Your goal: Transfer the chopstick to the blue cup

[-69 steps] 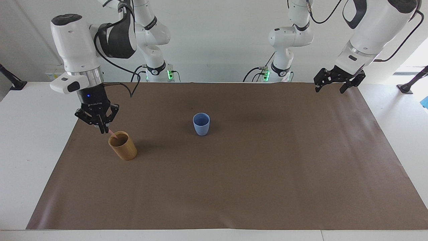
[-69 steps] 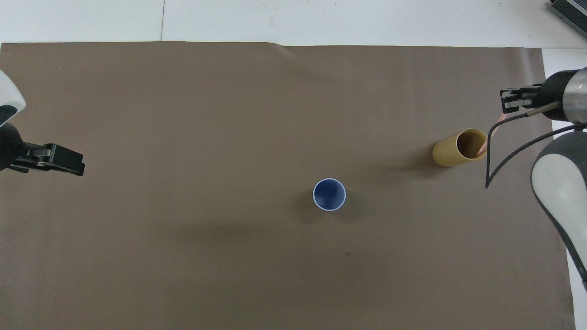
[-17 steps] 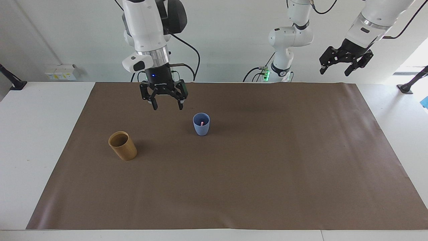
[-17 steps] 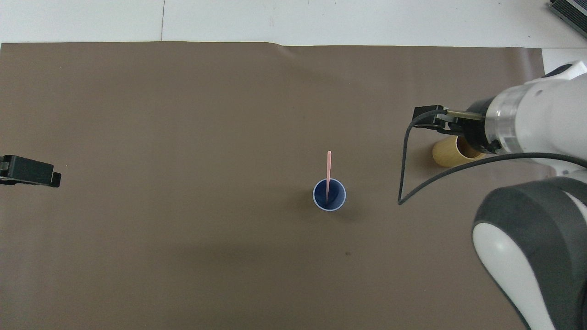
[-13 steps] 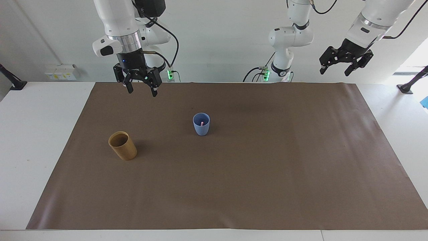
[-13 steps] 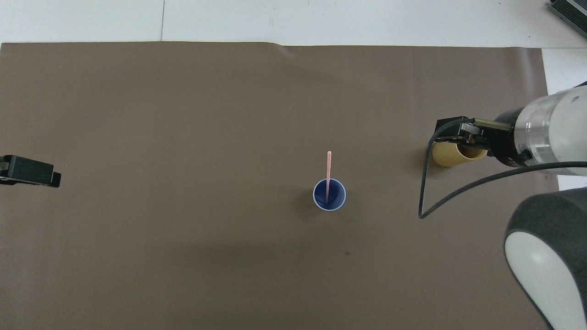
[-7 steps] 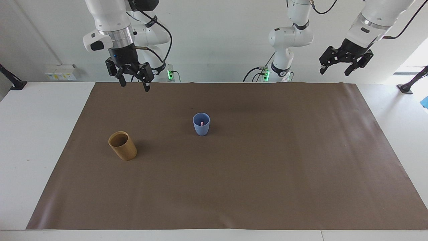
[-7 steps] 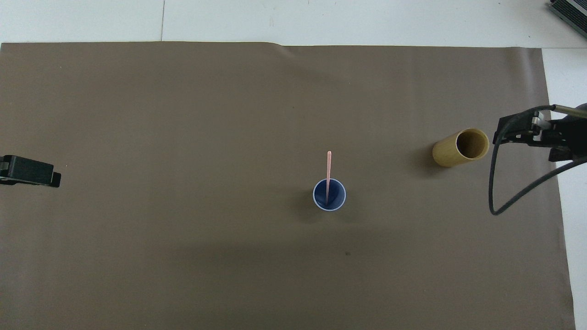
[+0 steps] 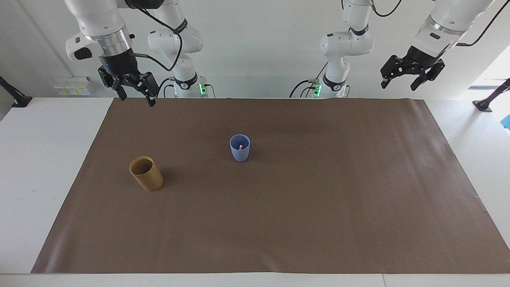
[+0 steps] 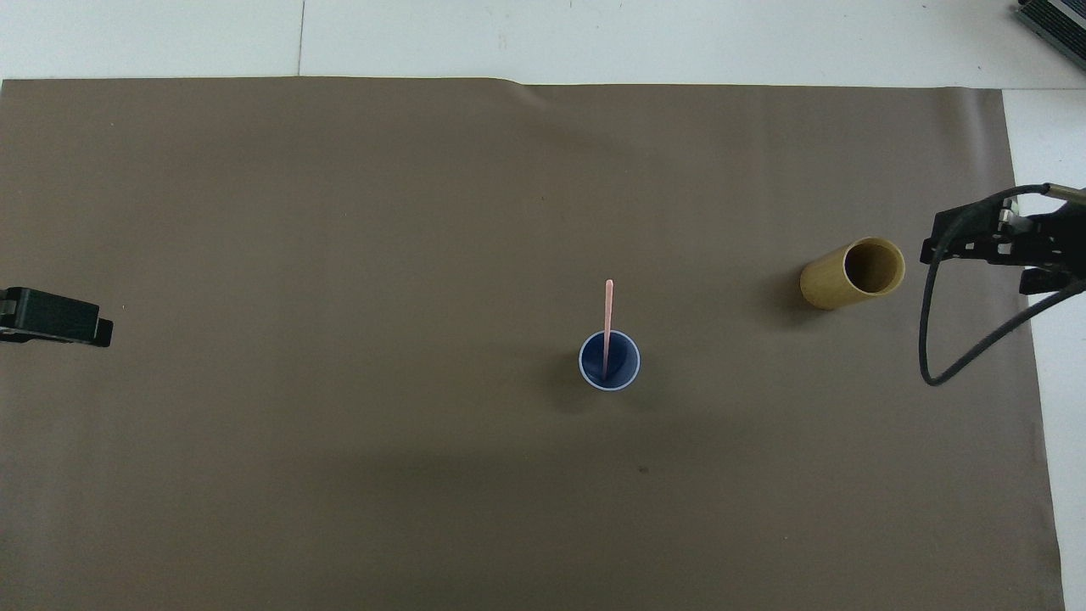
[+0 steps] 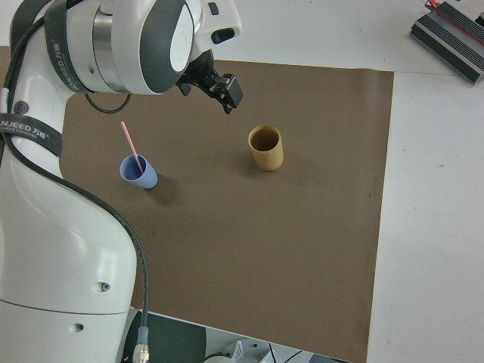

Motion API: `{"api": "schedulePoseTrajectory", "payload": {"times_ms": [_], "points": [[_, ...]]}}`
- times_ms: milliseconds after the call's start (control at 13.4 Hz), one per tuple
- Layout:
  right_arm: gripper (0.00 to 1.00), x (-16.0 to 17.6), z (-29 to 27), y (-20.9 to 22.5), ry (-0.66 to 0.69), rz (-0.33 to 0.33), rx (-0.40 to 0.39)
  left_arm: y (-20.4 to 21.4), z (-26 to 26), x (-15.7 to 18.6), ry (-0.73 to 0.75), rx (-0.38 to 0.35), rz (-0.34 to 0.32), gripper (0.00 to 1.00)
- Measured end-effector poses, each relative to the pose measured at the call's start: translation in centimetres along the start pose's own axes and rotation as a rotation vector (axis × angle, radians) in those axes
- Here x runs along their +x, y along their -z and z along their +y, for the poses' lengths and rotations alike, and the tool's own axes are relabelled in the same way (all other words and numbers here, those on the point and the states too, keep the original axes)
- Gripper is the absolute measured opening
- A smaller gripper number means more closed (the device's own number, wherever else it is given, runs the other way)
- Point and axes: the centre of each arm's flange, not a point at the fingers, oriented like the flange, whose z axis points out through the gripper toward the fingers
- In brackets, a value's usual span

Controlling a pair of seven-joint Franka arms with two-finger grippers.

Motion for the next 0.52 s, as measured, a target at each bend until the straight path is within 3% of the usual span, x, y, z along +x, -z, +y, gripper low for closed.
{"api": "schedulePoseTrajectory", "payload": {"times_ms": [521], "points": [[1.00,-0.31,-0.43,-0.43,0.071,-0.013,-0.005,-0.09,-0.21,-0.12,0.003,0.014,-0.011,1.00]]}}
